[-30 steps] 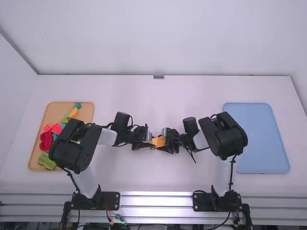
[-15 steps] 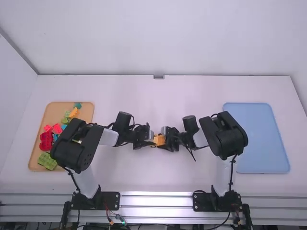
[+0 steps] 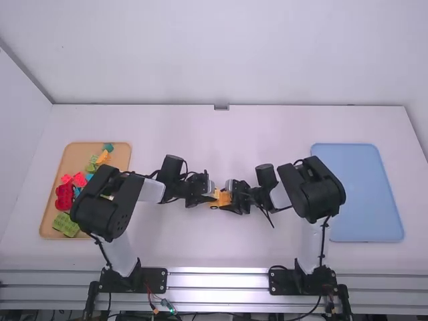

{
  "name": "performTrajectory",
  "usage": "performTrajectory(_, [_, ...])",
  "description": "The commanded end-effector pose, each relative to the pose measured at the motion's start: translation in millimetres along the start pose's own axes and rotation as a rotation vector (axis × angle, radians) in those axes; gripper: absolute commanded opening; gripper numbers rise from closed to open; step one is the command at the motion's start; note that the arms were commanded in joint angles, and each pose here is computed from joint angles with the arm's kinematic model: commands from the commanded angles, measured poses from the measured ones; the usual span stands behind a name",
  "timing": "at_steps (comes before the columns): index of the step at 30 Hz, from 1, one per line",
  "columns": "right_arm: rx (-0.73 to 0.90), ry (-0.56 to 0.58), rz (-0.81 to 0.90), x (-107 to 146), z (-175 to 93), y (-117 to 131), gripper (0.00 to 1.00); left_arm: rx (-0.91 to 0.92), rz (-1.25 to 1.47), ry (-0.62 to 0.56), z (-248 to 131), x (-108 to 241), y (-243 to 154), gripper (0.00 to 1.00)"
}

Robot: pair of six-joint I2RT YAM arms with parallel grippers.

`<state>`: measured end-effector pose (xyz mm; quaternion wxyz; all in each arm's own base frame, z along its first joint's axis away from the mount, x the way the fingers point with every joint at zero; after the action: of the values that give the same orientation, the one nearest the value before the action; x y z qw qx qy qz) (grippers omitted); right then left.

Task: Assemble lego blocks to make yellow taxi

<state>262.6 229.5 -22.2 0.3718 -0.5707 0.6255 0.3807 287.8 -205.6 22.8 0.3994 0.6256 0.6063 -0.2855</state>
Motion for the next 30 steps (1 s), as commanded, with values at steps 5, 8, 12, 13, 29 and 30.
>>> performTrajectory(5, [0.005,0.036,0.032,9.8,2.1,2.5,0.59,0.041,0.006,-0.014,1.4,0.9,-9.3,0.02])
performTrajectory(8, [-0.004,0.039,0.025,8.8,4.8,5.3,0.59,0.045,0.004,-0.016,1.3,0.8,-10.0,0.02])
performTrajectory(12, [0.001,0.038,0.027,9.0,3.9,3.9,0.59,0.037,0.016,-0.016,1.3,0.4,-8.0,0.02])
performTrajectory(13, [0.0,0.038,0.027,9.1,3.9,4.1,0.59,0.03,0.024,-0.019,1.1,-0.4,-6.3,0.02])
performTrajectory(29, [0.024,0.055,0.045,11.2,4.0,0.2,0.59,0.013,0.018,0.021,-5.9,-6.4,-6.2,0.02])
performTrajectory(30, [0.022,0.053,0.045,10.9,4.0,0.5,0.59,0.02,0.006,0.019,-6.6,-5.5,-8.1,0.02])
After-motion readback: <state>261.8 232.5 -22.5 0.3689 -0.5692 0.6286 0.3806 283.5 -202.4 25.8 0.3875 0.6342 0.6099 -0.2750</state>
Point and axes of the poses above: each hand's point on the last joint's axis, 136 mm out from that joint toward the fingers, its own z axis out along the fingers, its own y axis along the line the jaws close on, x = y × z, the point moved 2 cm from there along -z, back along the fingers, and after that the axes turned 4 degrees about z, right-handed, at the moved point
